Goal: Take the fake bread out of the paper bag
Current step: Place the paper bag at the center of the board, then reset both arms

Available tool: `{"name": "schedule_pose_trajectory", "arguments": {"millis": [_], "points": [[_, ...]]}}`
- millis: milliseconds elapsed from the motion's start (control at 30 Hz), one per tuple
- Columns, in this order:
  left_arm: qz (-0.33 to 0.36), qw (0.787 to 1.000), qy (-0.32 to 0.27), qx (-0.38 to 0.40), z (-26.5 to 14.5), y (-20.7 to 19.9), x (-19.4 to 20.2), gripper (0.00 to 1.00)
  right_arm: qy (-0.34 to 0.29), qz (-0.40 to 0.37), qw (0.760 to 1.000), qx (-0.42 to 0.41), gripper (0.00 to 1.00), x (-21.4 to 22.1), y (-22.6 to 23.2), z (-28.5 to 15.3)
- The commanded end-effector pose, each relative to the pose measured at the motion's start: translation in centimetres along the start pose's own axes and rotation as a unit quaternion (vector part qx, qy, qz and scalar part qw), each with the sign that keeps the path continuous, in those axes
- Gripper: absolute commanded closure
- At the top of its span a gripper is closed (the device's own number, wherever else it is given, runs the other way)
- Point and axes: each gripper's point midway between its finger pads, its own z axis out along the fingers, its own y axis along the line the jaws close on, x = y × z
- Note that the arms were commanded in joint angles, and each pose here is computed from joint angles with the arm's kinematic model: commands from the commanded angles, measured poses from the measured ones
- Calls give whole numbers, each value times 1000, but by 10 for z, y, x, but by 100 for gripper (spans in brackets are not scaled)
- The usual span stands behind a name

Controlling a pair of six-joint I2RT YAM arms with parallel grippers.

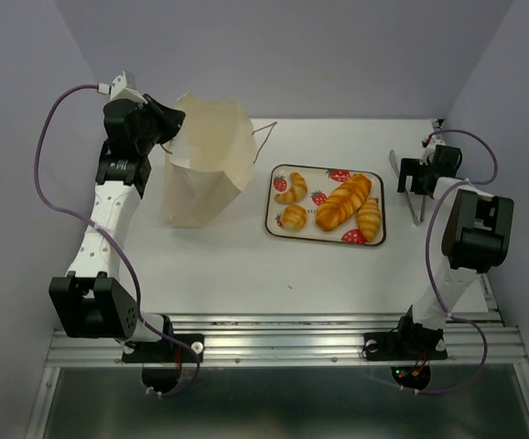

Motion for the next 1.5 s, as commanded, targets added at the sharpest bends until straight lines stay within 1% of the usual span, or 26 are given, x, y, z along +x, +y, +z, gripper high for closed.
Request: {"name": "schedule_pose_trajectory", "arguments": {"millis": [0, 233, 400, 600, 667, 767, 800, 867, 900, 967, 1000, 1067, 1100, 1133, 1167, 1200, 1233, 1300, 1333, 1433, 1467], "points": [[-7, 996, -28, 79, -3, -37, -24, 100, -77, 12, 997, 0, 0, -59, -3, -29], [-37, 993, -8, 115, 11, -44, -15, 100, -109, 44, 993, 12, 0, -80, -4, -56], [-57, 991, 2, 117, 30, -38, -10, 100, -116, 54, 992, 2, 0, -84, 0, -63], [-66, 993, 39, 89, 57, -10, 12, 100, -122, 61, 991, -5, 0, -87, 3, -66], [-63, 995, 36, 69, 61, -1, 12, 100, -124, 63, 990, -7, 0, -89, 4, -67], [-46, 997, 34, 42, 65, 10, 9, 90, -127, 63, 990, -11, 0, -91, 6, -70], [-42, 998, 31, 36, 65, 11, 5, 79, -127, 63, 990, -12, 0, -91, 6, -70], [-28, 999, 27, 12, 66, 20, 4, 72, -130, 64, 989, -10, 0, -93, 5, -72], [-24, 999, 27, 2, 65, 23, 2, 61, -130, 63, 989, -10, 0, -93, 5, -72], [-13, 1000, 22, -14, 64, 29, 0, 49, -131, 64, 989, -10, 0, -94, 5, -73], [-7, 1000, 20, -15, 63, 27, -4, 41, -119, 66, 991, -12, 0, -88, 7, -73], [8, 1000, 16, -16, 62, 26, -9, 35, -120, 66, 991, -14, 0, -89, 7, -74], [18, 1000, 10, -7, 61, 19, -15, 30, -120, 66, 990, -16, 0, -89, 8, -74], [22, 999, 20, -11, 59, 20, -12, 27, -123, 65, 990, -18, 0, -91, 9, -76], [23, 999, 22, -5, 58, 17, -12, 20, -122, 65, 990, -19, 0, -91, 9, -76], [32, 999, 21, 0, 56, 13, -16, 5, -125, 65, 990, -20, 0, -93, 10, -79], [34, 999, 21, 2, 54, 11, -17, 2, -127, 64, 990, -21, 0, -94, 10, -80], [49, 999, 15, -4, 51, 9, -23, 1, -129, 64, 989, -22, 0, -95, 11, -84], [54, 998, 11, -17, 46, 9, -28, 1, -136, 79, 987, -20, 0, -99, 10, -89], [83, 994, -15, -63, 32, 14, -45, 1, -151, 90, 984, -8, 0, -107, 7, -105], [93, 991, -30, -86, 28, 18, -52, 1, -154, 104, 982, -4, 0, -109, 7, -110]]}}
